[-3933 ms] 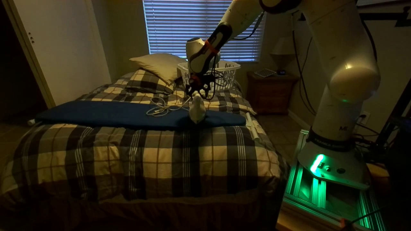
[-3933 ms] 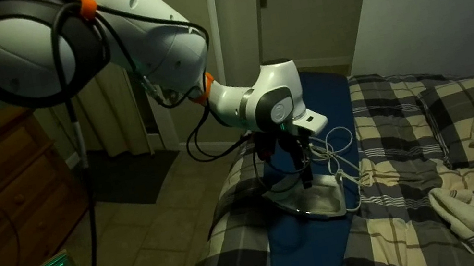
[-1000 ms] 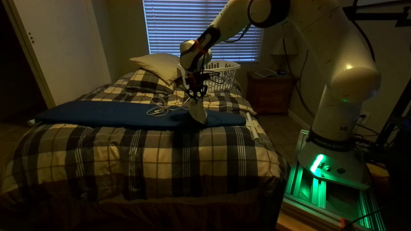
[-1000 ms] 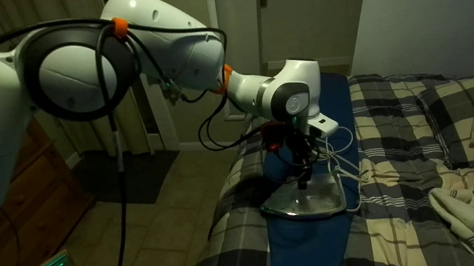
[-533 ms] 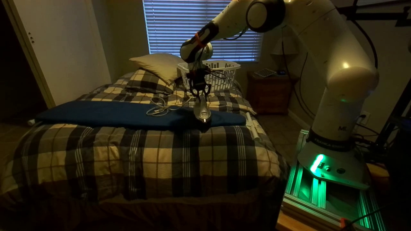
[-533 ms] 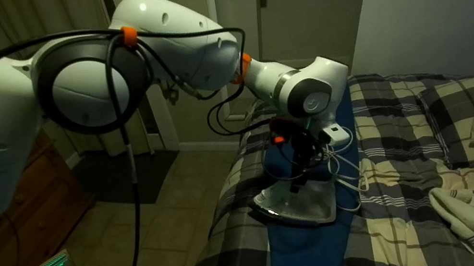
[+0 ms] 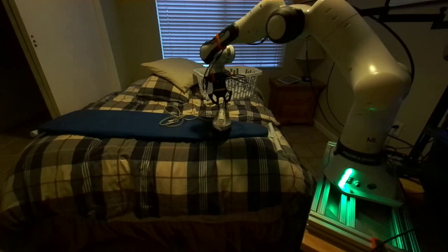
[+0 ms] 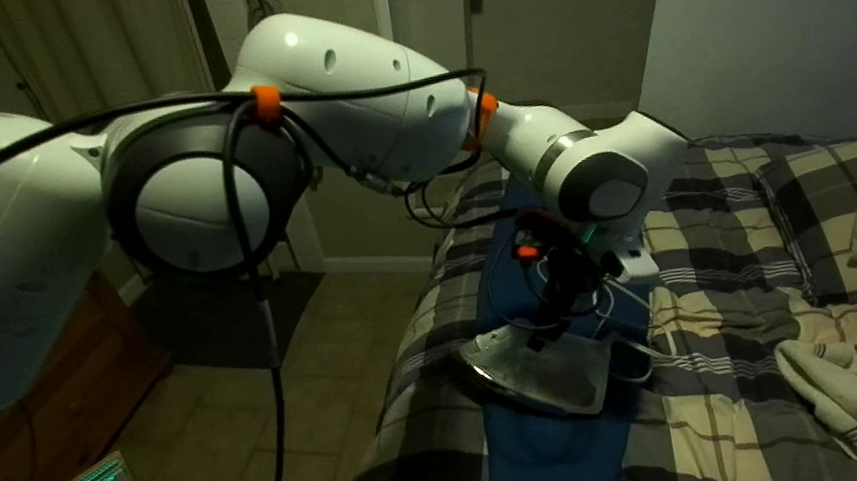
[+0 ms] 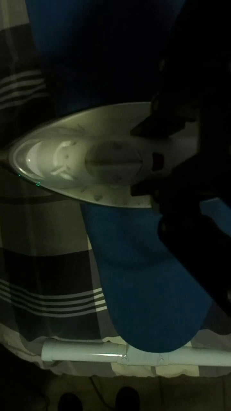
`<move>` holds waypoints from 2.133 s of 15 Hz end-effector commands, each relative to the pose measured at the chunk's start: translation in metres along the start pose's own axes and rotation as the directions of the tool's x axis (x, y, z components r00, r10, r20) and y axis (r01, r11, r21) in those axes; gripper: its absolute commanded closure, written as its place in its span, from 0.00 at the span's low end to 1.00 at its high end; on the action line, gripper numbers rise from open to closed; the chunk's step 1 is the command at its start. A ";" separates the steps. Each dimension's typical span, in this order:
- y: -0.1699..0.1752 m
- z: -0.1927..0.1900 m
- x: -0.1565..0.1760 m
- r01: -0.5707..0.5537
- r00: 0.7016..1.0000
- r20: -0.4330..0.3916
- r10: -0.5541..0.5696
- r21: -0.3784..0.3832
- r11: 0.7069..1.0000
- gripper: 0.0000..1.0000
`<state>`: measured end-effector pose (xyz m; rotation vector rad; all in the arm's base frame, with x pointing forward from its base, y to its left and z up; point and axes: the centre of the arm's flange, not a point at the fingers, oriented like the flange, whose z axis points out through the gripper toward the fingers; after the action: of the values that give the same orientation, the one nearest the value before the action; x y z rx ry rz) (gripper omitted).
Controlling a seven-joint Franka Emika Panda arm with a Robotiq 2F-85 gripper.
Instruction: Place the iron upright.
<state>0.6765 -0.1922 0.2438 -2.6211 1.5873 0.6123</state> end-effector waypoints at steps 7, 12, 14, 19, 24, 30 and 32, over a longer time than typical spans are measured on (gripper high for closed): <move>0.006 -0.047 0.033 -0.097 0.964 0.257 0.066 0.110 0.989 0.88; 0.011 -0.056 0.042 -0.127 0.925 0.371 0.078 0.108 0.986 0.88; 0.013 -0.055 0.046 -0.137 0.902 0.425 0.083 0.097 0.986 0.88; 0.013 -0.035 0.064 -0.174 0.917 0.378 0.130 0.085 0.981 0.88; 0.002 -0.023 0.069 -0.151 0.958 0.260 0.120 0.100 0.983 0.88; -0.010 -0.018 0.060 -0.100 0.989 0.109 0.096 0.036 0.994 0.31; -0.012 -0.020 0.055 -0.072 0.997 0.035 0.071 0.019 0.997 0.18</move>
<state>0.7050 -0.2373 0.2347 -2.4131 1.6938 0.7344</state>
